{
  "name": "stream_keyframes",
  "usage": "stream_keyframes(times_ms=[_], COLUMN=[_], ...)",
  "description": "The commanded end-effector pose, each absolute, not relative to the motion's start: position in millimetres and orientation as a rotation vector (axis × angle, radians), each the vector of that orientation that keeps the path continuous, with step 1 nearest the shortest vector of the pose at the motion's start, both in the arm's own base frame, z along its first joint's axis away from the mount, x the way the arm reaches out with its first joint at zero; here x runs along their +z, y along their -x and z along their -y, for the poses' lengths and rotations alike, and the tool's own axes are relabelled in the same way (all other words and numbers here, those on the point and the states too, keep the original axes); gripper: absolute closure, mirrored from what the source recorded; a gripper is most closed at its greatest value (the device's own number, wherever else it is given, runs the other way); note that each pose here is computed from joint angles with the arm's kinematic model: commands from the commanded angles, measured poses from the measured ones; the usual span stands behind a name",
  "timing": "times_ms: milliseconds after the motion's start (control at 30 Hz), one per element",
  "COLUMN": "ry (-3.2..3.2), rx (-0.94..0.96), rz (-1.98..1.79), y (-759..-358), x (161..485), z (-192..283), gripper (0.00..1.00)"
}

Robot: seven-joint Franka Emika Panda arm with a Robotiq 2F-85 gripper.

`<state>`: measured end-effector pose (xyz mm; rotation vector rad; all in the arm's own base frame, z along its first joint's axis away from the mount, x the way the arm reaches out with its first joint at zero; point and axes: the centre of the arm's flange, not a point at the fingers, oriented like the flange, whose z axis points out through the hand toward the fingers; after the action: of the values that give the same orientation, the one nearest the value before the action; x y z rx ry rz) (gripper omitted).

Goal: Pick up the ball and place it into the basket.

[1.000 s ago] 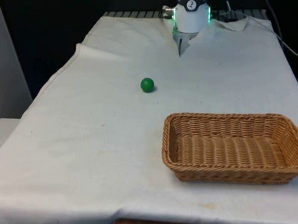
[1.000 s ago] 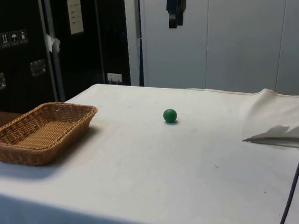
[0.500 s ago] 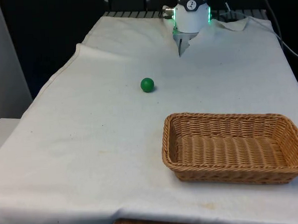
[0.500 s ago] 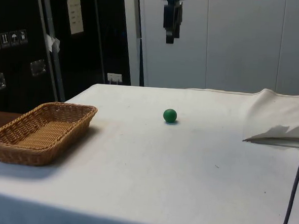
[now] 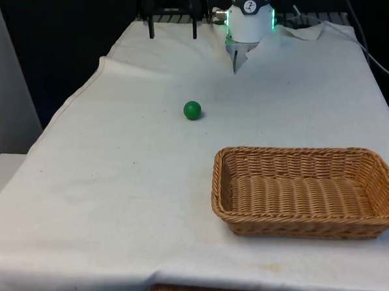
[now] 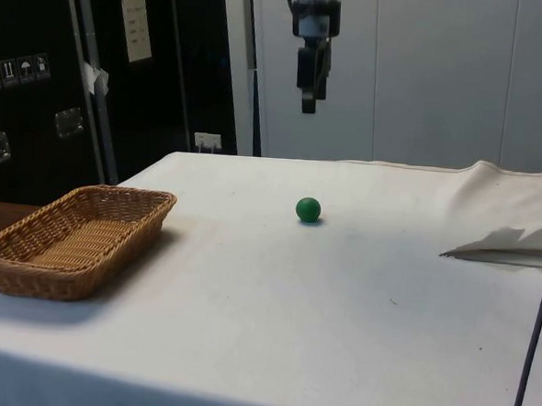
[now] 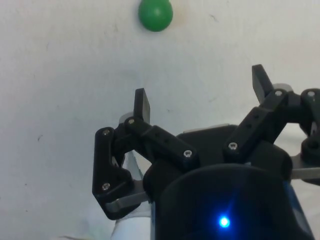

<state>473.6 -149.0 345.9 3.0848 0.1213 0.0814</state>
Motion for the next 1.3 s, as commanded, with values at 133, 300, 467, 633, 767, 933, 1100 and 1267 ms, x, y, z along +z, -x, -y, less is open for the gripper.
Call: stream_keyframes(times_ms=[133, 300, 467, 633, 767, 933, 1100, 1267], ry=[-3.083, -3.079, -3.082, -3.088, -3.091, -3.1, -3.101, -3.102], rx=[0.081, 0.068, 0.054, 0.037, 0.034, 0.028, 0.031, 0.044], rz=[-0.116, -0.111, -0.107, -0.098, -0.098, -0.092, -0.091, -0.091], y=[-478, -481, -483, -484, -483, -481, -481, -482], x=[328, 312, 295, 276, 267, 248, 238, 225], z=[142, 138, 135, 132, 130, 126, 123, 119], gripper=[0.0, 0.0, 0.0, 0.0, 0.0, 0.0, 0.0, 0.0])
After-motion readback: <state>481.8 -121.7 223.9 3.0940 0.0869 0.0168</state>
